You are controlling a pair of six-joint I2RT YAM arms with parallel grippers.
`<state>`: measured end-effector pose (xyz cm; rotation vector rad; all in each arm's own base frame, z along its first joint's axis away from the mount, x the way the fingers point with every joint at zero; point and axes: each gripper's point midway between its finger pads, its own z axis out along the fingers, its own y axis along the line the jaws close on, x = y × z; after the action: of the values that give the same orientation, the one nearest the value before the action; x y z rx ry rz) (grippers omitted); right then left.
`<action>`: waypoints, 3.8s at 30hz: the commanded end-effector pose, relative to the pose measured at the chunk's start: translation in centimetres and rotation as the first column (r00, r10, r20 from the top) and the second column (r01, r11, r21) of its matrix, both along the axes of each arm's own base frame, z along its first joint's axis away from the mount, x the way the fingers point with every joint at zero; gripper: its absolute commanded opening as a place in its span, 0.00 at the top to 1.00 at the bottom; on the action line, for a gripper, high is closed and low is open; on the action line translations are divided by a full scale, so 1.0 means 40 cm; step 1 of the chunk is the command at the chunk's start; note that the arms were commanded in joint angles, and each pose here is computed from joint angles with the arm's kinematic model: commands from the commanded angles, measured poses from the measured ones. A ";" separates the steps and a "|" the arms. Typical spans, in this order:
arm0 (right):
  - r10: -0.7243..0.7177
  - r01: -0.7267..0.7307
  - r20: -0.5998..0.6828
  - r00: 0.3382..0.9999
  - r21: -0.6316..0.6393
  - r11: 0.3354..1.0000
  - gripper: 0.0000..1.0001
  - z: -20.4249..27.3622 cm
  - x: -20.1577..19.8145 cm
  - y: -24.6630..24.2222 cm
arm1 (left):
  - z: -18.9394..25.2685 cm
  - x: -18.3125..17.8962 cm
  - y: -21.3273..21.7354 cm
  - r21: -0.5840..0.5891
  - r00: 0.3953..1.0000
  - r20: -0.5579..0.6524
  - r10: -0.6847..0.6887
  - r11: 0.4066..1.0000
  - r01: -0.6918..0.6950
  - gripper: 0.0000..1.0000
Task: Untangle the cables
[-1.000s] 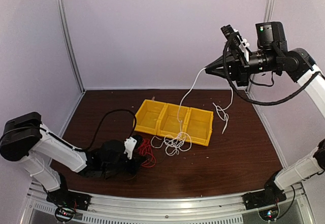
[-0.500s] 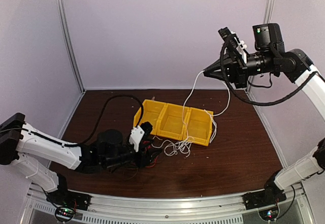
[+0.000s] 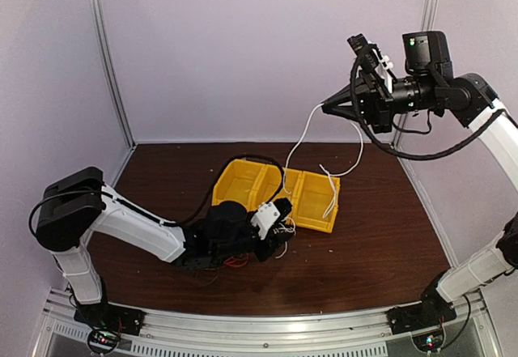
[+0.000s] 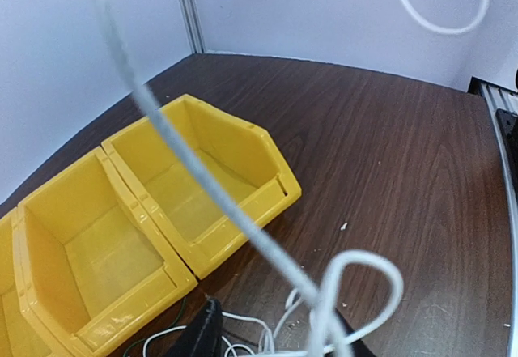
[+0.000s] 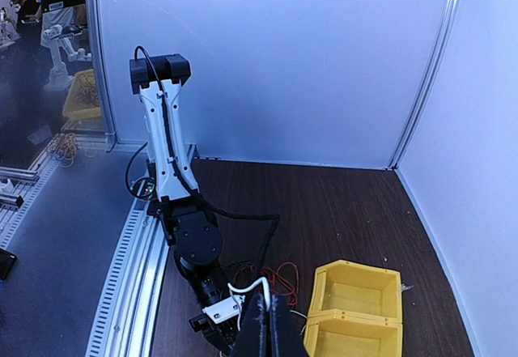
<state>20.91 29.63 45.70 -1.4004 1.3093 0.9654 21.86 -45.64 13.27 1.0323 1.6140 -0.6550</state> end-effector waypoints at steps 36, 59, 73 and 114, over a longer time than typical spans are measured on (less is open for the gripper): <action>-0.279 0.204 0.243 0.929 0.292 0.934 1.00 0.406 0.098 -0.225 | -0.176 -0.085 0.345 0.182 0.957 -0.197 0.212 0.967 -0.177 1.00; -0.454 0.377 0.102 0.885 0.415 0.828 1.00 0.371 0.313 -0.440 | -0.216 -0.042 0.581 0.126 0.777 -0.295 0.557 0.828 -0.546 1.00; -0.456 0.431 0.036 0.889 0.267 0.862 1.00 0.143 0.367 -0.335 | -0.245 -0.029 0.423 0.238 0.823 -0.236 0.517 0.851 -0.467 0.49; -0.407 0.401 0.038 0.913 0.107 0.910 1.00 -0.067 0.377 -0.180 | -0.136 -0.072 0.497 0.082 0.732 -0.211 0.648 0.758 -0.647 0.28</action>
<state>36.97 23.38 40.79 -1.0145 1.4571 0.7350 18.78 -26.07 7.63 0.3552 2.0341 -0.3070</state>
